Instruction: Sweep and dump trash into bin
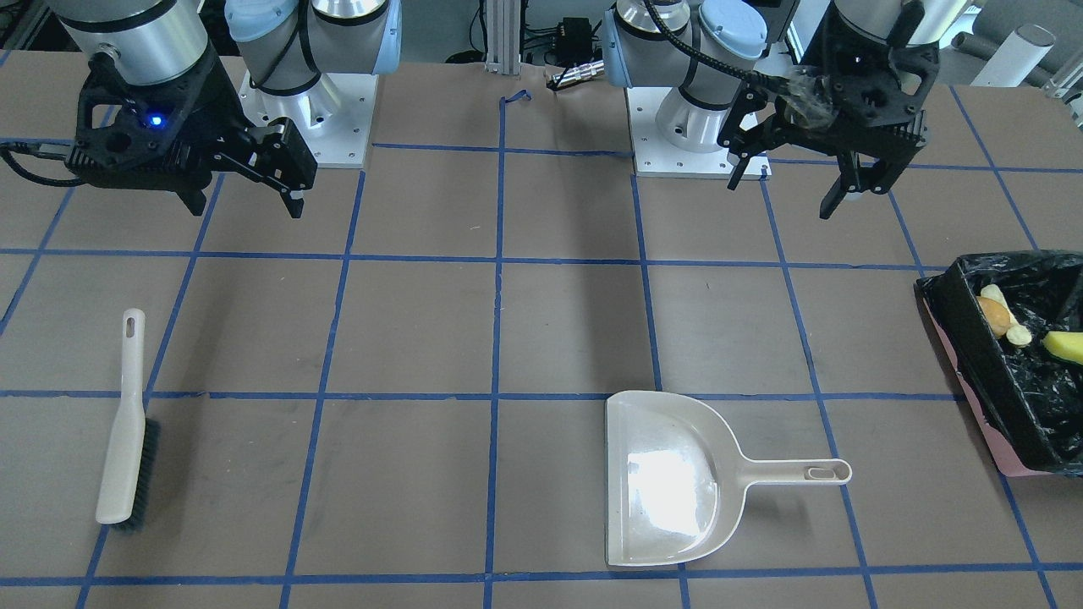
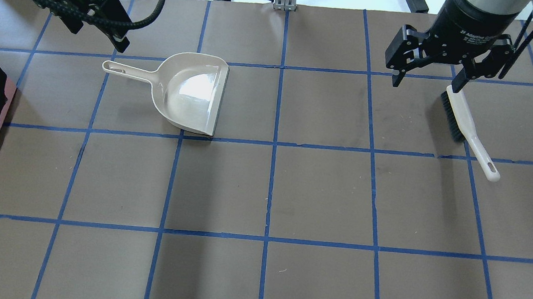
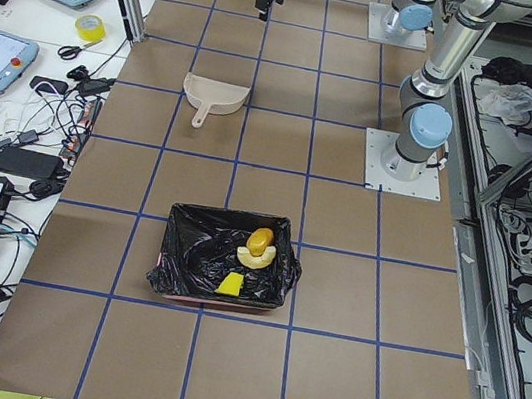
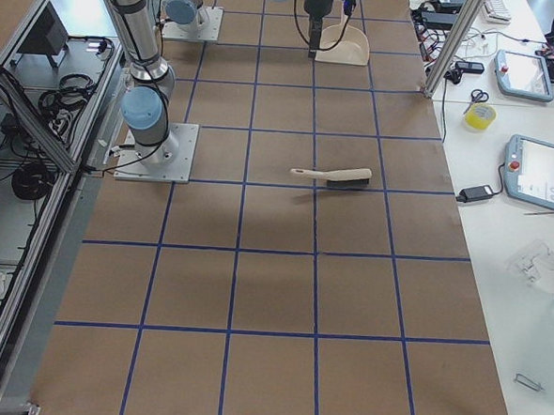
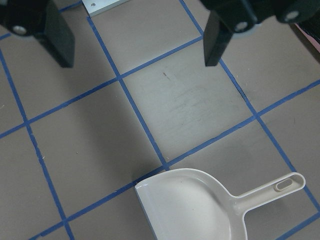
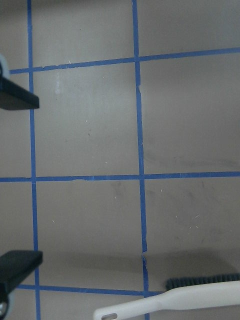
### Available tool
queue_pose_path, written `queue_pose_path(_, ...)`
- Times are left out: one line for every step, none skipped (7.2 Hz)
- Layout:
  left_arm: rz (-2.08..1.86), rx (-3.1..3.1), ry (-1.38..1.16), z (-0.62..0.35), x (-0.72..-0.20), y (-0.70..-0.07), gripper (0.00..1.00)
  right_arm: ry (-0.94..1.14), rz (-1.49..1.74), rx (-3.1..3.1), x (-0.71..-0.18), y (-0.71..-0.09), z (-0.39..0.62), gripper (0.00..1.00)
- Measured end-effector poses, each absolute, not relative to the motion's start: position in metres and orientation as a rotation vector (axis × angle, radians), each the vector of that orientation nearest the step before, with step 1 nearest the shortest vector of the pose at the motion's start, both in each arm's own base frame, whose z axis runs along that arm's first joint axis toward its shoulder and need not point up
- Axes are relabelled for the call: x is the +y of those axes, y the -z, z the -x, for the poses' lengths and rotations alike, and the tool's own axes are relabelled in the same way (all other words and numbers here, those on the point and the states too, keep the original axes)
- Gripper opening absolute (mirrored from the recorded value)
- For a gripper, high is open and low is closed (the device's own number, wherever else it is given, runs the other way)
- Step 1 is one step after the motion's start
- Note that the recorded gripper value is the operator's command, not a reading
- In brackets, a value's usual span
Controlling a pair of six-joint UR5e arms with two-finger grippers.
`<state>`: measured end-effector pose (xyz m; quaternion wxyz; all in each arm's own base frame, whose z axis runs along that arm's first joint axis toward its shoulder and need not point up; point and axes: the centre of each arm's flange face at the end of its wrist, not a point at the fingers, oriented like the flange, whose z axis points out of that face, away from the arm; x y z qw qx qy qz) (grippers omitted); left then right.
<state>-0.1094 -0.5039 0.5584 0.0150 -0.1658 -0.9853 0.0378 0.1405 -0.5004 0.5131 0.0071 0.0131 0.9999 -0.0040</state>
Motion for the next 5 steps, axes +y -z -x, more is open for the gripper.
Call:
queue_pose_path(0.461, -3.07, -0.131, 0.1083, -0.5047, -0.5576, 0.91, 0.012, -0.04, 3.127, -0.5004, -0.5131, -0.1406, 1.0)
queue_pose_path(0.426, -3.076, -0.13, 0.1086, -0.5043, -0.555, 0.91, 0.012, -0.04, 3.127, -0.5003, -0.5131, -0.1406, 1.0)
queue_pose_path(0.371, -3.084, -0.127, 0.1093, -0.503, -0.5533, 0.91, 0.012, -0.04, 3.127, -0.5003, -0.5132, -0.1407, 1.0)
queue_pose_path(0.317, -3.091, -0.124, 0.11, -0.5018, -0.5527, 0.92, 0.012, -0.04, 3.127, -0.5003, -0.5132, -0.1406, 1.0)
queue_pose_path(0.296, -3.098, -0.12, 0.1104, -0.5015, -0.5518, 0.93, 0.012, -0.041, 3.127, -0.5004, -0.5132, -0.1404, 1.0)
